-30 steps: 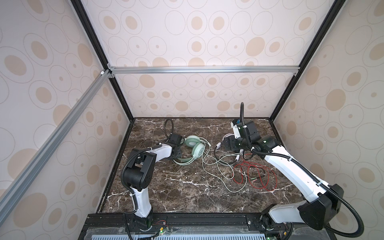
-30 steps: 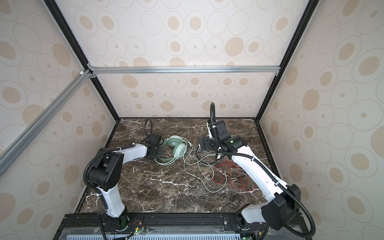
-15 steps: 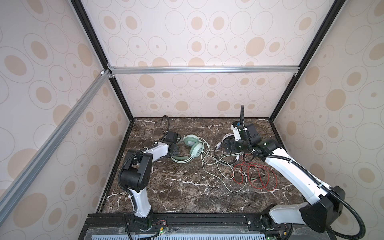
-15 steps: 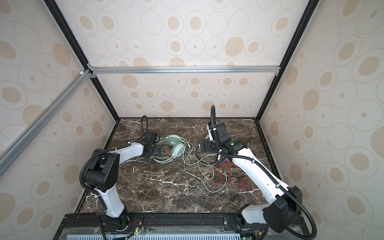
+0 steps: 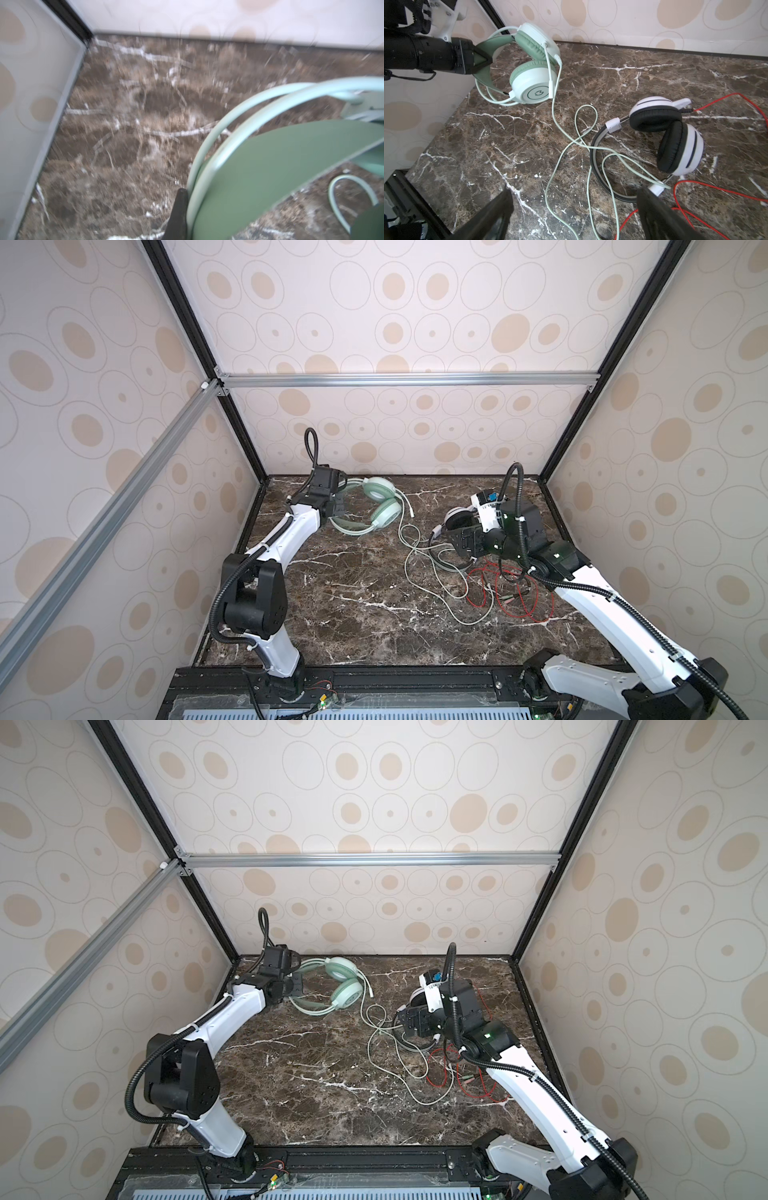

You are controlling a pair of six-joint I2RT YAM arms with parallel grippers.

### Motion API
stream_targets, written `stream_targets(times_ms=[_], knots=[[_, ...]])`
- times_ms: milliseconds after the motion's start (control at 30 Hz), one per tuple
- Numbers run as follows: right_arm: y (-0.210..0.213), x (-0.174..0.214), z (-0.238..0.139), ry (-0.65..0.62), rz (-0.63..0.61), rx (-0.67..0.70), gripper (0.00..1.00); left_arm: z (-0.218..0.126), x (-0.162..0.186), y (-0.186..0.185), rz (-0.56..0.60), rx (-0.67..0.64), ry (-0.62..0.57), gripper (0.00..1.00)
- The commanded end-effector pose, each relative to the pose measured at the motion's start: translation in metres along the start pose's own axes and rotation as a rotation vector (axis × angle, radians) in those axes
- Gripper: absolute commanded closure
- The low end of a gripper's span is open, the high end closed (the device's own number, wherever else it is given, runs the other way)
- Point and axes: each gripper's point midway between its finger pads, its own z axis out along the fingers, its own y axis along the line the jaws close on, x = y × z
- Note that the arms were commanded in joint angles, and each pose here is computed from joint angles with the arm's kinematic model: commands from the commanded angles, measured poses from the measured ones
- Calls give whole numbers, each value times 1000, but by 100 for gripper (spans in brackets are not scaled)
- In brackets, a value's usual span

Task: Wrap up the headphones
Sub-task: 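Lift the mint-green headset with the left gripper, raising it high above the table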

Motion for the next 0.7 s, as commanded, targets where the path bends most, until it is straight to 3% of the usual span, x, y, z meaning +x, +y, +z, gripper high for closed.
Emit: stream_targets(times_ms=[0, 400, 667], knots=[[9, -10, -12, -69, -10, -49, 4, -42, -46, -13, 29, 104, -105, 100], [30, -6, -23, -121, -100, -183, 0, -143, -103, -38, -38, 358, -270, 100], [44, -10, -3, -139, -131, -306, 0, -183, -105, -41, -135, 461, -301, 100]])
